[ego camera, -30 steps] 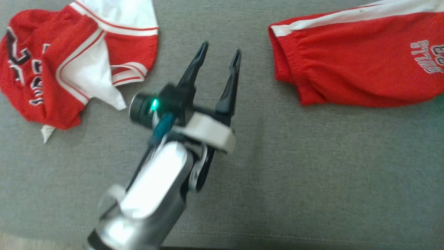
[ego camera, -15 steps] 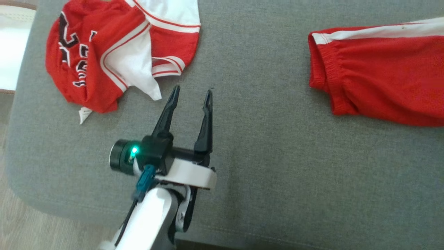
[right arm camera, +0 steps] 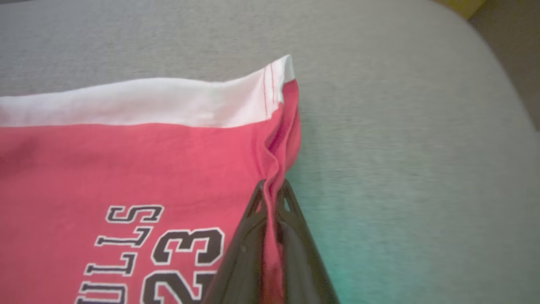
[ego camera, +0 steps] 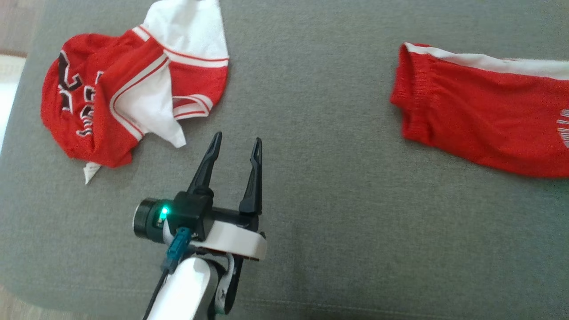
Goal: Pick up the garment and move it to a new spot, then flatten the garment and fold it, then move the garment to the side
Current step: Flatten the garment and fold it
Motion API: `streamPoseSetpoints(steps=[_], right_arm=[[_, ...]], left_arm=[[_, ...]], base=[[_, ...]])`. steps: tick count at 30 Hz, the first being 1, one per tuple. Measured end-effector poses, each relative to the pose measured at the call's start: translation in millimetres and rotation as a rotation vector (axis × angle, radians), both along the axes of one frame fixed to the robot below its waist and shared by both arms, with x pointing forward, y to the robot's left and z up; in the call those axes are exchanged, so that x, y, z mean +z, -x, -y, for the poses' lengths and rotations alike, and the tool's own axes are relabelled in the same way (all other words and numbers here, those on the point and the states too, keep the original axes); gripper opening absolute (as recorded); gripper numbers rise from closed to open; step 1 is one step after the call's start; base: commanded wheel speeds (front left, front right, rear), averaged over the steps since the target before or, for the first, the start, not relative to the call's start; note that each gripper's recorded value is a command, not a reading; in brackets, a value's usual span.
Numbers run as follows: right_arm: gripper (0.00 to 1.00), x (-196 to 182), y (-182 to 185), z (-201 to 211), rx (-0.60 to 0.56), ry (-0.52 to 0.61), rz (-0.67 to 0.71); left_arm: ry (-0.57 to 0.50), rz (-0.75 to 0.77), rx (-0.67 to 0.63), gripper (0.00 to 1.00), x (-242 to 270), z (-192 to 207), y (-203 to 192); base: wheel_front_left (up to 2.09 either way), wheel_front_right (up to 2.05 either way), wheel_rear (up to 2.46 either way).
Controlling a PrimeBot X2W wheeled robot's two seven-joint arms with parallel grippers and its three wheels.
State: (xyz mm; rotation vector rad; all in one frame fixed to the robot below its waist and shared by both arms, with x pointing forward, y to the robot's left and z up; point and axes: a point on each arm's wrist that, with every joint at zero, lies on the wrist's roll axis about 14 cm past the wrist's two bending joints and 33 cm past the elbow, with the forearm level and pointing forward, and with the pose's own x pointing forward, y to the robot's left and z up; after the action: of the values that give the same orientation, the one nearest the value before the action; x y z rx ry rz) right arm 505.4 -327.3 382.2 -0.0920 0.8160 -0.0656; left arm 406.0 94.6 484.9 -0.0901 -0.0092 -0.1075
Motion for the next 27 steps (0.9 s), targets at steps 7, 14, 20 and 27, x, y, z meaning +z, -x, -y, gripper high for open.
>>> streamPoseSetpoints(steps=[7,14,20,27], right_arm=[[0.0,35,-5,21,0.007,0.082,0.082],[0.0,64,-24,-41,0.117,0.0,0.212],[0.0,89,-34,-111,0.266,-0.07,0.295],[0.0,89,-30,-191,0.424,-0.159,0.272]], left_arm=[[0.007,0.016,-0.03,1.0,6,8,4],[0.006,0.02,-0.027,1.0,10,7,15],[0.015,0.036,-0.017,1.0,18,5,24],[0.032,0.024,0.027,1.0,17,-8,33]], base=[[0.0,0.0,0.0],[0.0,0.0,0.0],[0.0,0.0,0.0],[0.0,0.0,0.0]])
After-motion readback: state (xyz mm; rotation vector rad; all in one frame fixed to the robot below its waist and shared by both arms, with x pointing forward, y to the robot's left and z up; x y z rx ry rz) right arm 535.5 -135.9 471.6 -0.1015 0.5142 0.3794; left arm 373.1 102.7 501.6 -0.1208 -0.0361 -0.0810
